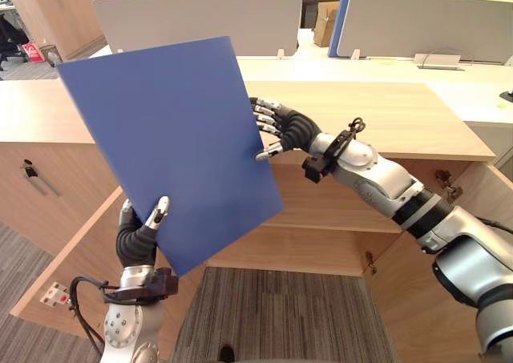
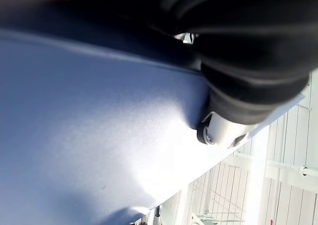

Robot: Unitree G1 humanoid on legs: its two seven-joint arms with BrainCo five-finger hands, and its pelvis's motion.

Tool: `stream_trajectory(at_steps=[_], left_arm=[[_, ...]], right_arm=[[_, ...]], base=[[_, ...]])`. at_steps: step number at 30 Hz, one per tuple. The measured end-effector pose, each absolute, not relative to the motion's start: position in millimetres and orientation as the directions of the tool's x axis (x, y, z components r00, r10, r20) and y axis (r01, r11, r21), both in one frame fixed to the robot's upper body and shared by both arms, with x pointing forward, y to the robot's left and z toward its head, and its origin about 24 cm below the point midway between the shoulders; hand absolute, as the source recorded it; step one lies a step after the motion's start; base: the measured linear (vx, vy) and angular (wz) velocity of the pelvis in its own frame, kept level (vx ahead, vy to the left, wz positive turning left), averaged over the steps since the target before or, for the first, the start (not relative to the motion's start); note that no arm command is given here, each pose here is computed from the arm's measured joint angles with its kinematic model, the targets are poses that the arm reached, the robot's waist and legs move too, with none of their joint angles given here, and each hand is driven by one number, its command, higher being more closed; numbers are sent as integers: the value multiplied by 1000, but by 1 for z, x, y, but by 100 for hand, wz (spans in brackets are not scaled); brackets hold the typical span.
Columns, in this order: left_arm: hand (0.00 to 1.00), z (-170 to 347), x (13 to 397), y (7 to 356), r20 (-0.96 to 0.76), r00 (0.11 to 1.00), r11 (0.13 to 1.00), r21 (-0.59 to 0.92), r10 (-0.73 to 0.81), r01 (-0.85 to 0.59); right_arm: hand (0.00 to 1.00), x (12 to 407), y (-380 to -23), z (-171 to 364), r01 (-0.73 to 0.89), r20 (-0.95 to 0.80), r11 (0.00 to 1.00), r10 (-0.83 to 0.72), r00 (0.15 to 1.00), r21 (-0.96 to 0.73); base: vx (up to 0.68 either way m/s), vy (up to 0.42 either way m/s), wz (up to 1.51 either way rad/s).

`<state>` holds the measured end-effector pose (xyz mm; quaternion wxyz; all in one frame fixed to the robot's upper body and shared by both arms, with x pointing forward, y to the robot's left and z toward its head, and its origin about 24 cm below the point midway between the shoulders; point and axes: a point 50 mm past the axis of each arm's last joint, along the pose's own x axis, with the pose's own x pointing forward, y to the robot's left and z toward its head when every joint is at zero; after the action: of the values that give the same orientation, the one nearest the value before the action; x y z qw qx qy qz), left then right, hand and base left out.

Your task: Walk over to the cabinet, pick up the folder, carry it to the office cabinet, place the folder inside the office cabinet, then close the office cabinet door

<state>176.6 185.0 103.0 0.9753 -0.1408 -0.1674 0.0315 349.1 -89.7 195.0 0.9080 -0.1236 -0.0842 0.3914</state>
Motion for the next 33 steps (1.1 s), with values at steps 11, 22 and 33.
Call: stream_trajectory(at_steps=[11, 22, 33], left_arm=[[100, 102, 179, 182, 290, 955, 934, -353, 61, 48], [100, 107, 186, 174, 307, 951, 864, -489, 47, 116], [100, 106, 186, 175, 295, 955, 873, -475, 38, 112]], right_arm=[[0, 345, -91, 174, -728, 53, 685, 727, 684, -3], [0, 354, -61, 146, -622, 142, 712, 614, 777, 326], [100, 355, -58, 137, -617, 102, 741, 615, 782, 263]], base=[[-3, -1, 0], [-21, -2, 1], [-1, 1, 1]])
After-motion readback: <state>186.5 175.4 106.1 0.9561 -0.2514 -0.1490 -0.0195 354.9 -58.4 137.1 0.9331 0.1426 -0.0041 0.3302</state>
